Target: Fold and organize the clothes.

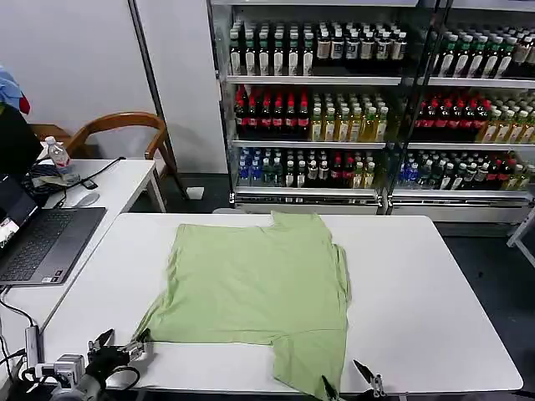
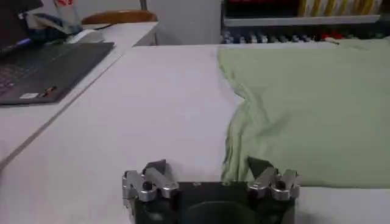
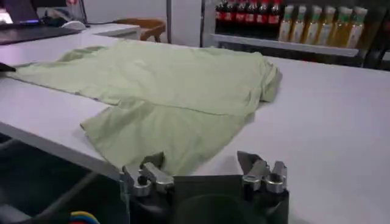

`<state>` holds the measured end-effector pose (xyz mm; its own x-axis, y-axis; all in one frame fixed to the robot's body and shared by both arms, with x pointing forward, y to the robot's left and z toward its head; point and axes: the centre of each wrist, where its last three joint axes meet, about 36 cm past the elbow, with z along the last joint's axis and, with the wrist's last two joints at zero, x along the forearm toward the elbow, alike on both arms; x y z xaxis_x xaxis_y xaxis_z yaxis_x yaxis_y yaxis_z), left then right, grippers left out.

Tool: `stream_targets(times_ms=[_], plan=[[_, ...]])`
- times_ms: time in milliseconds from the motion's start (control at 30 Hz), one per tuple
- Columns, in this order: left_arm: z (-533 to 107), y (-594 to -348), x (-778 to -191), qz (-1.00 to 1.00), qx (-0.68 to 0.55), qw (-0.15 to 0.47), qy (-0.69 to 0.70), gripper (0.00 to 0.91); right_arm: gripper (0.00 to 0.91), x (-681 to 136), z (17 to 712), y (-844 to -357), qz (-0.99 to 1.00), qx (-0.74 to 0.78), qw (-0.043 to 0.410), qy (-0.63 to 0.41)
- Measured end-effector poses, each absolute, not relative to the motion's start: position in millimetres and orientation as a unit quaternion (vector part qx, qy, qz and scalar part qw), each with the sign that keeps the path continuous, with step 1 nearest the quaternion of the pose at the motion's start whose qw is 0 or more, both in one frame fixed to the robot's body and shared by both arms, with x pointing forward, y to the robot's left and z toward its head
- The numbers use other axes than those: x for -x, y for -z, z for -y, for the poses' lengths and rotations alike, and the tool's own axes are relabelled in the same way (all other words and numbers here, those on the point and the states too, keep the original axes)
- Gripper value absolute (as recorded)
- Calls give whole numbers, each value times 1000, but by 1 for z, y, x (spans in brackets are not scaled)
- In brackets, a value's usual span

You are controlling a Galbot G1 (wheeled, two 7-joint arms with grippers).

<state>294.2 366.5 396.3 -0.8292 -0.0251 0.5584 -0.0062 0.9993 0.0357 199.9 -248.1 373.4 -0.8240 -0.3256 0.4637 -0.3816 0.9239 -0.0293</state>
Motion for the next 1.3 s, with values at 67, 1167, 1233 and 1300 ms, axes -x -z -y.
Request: stream_targets(times_ms=[67,1167,1233,1300], plan=[[-365,-395,-294,957,-5,291,14,40,0,-200,248,-373,953,-184,232,-60],[-351,-421,-310,970,42,237,28,40,0,-253,248,-401,969,-182,165,-16],[-350,-420,-314,971,44,234,24,40,0,-263,249,-402,971,-178,157,-17],[-350,-420,-319,972,46,230,18,40,0,-274,249,-402,973,-176,151,-18]])
